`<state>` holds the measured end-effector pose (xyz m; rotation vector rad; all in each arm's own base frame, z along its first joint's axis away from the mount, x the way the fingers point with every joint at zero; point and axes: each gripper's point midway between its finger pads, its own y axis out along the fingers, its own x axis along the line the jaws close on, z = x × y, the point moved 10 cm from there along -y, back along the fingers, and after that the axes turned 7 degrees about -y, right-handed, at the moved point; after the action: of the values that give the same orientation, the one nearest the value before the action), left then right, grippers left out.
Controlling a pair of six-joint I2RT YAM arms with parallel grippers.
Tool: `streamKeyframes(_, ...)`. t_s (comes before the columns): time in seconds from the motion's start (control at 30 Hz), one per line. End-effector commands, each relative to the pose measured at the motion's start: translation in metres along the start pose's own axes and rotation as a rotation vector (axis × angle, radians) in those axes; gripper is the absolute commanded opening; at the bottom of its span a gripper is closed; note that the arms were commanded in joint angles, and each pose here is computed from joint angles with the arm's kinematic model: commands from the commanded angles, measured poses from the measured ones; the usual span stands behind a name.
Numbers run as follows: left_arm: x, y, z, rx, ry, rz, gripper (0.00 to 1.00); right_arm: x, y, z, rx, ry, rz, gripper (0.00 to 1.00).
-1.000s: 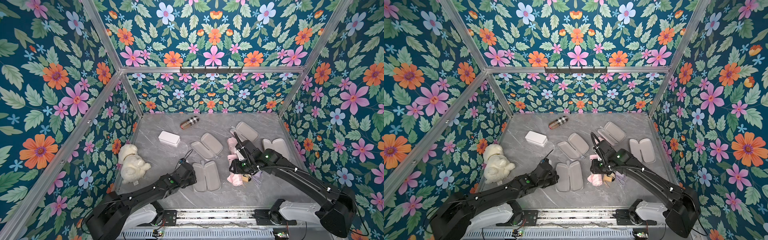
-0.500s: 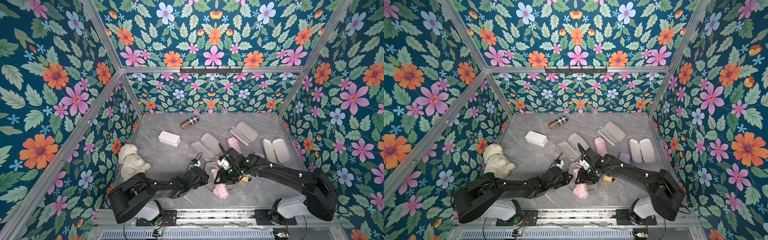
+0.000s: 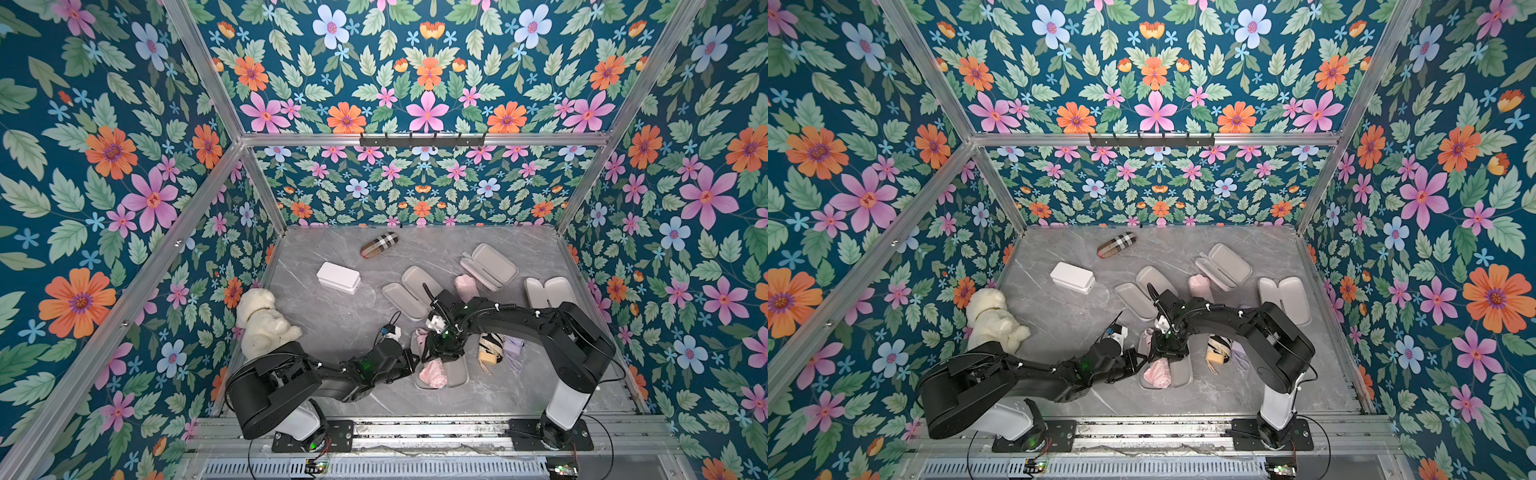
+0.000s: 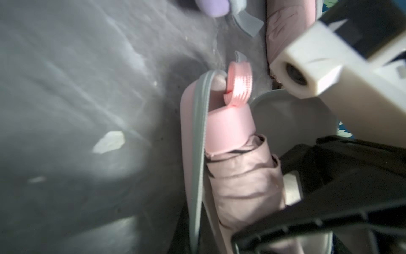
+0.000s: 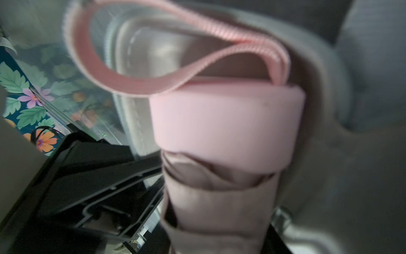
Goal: Put umbrellas into zippered umbrella sleeves
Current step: Place the umbrella in the umbrella sleeve, then pick up the umbrella from the umbrella sleeve.
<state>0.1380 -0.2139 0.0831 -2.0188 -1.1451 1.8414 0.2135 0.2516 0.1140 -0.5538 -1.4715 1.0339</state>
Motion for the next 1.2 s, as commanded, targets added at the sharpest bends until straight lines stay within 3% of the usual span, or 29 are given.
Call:
streamKeyframes(0.0, 0.007, -0.005, 0.002, 0.017, 0.018, -0.03, 0.12, -0.02, 0.003, 0.003, -0.02, 0.056, 0.175, 0.27)
streamKeyframes(0.17, 0.013, -0.004, 0.007, 0.059, 0.02, -0.019, 0.12, -0.009, -0.001, 0.004, -0.033, 0.035, 0.182, 0.39)
streamKeyframes(0.27, 0.01, 0.004, 0.008, 0.082, 0.027, -0.015, 0.09, 0.003, -0.003, 0.005, -0.025, 0.028, 0.176, 0.58)
streamKeyframes(0.4, 0.014, -0.001, 0.006, 0.042, -0.006, -0.035, 0.04, 0.007, -0.016, 0.028, -0.019, 0.054, 0.196, 0.68)
streamKeyframes(0.63, 0.017, -0.009, 0.003, -0.031, -0.056, -0.013, 0.0, 0.019, -0.005, 0.055, -0.017, 0.067, 0.301, 0.73)
streamKeyframes(0.9, 0.017, -0.007, 0.004, -0.02, -0.056, 0.003, 0.0, 0.043, -0.012, 0.04, -0.126, 0.0, 0.367, 0.7)
streamKeyframes(1.17, 0.016, -0.007, 0.004, -0.021, -0.059, 0.03, 0.0, 0.039, 0.017, 0.033, -0.087, -0.014, 0.387, 0.65)
